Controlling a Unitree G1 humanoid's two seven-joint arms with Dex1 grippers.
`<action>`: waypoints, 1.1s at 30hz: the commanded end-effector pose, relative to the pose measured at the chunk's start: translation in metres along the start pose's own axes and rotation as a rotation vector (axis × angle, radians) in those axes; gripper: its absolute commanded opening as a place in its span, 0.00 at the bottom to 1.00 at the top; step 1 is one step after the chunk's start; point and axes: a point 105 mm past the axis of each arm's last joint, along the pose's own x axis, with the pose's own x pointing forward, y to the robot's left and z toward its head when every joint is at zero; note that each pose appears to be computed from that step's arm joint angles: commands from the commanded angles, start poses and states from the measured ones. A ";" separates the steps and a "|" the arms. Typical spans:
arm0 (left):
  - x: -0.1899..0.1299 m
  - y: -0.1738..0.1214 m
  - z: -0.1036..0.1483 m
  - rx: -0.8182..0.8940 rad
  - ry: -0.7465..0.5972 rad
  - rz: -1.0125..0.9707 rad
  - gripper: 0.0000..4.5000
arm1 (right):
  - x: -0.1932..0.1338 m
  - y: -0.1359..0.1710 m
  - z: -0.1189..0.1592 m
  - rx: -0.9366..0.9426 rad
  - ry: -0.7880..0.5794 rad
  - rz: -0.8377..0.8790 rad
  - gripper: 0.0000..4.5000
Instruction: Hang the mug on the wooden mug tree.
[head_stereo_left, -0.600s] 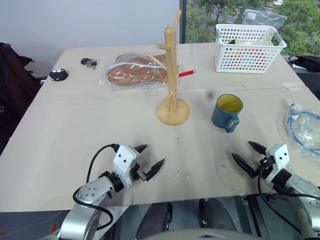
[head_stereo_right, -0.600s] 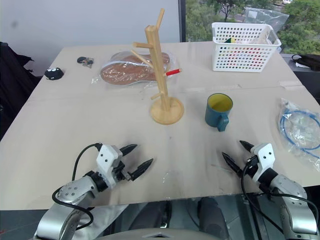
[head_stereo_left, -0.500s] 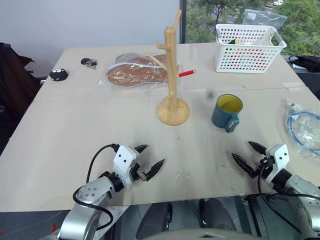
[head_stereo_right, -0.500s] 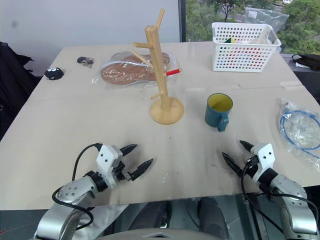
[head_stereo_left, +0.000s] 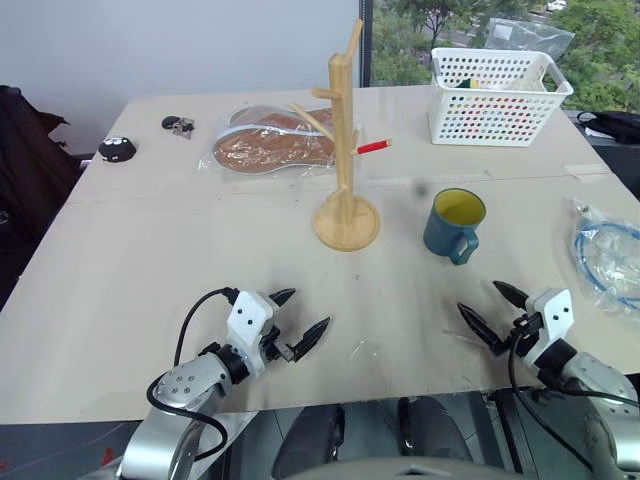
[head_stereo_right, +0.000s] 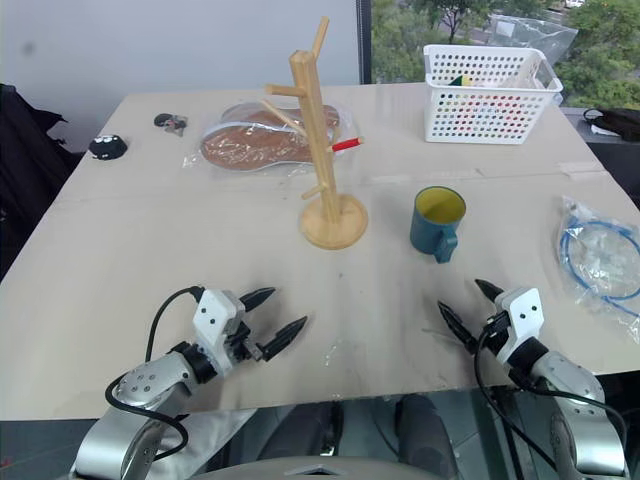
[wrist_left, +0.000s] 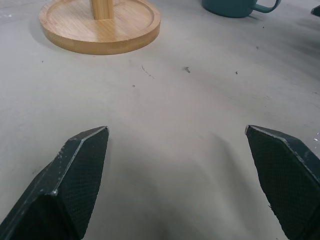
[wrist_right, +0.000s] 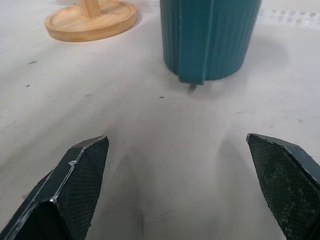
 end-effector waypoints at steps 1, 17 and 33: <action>-0.001 0.000 0.011 0.027 -0.035 -0.010 1.00 | 0.005 0.009 0.018 -0.014 -0.060 0.000 0.99; -0.002 0.001 0.029 0.065 -0.094 -0.070 1.00 | 0.029 0.015 0.036 0.006 -0.112 -0.136 0.99; -0.024 -0.023 0.099 0.222 -0.049 -0.648 1.00 | 0.046 -0.017 0.047 0.025 -0.095 -0.487 0.99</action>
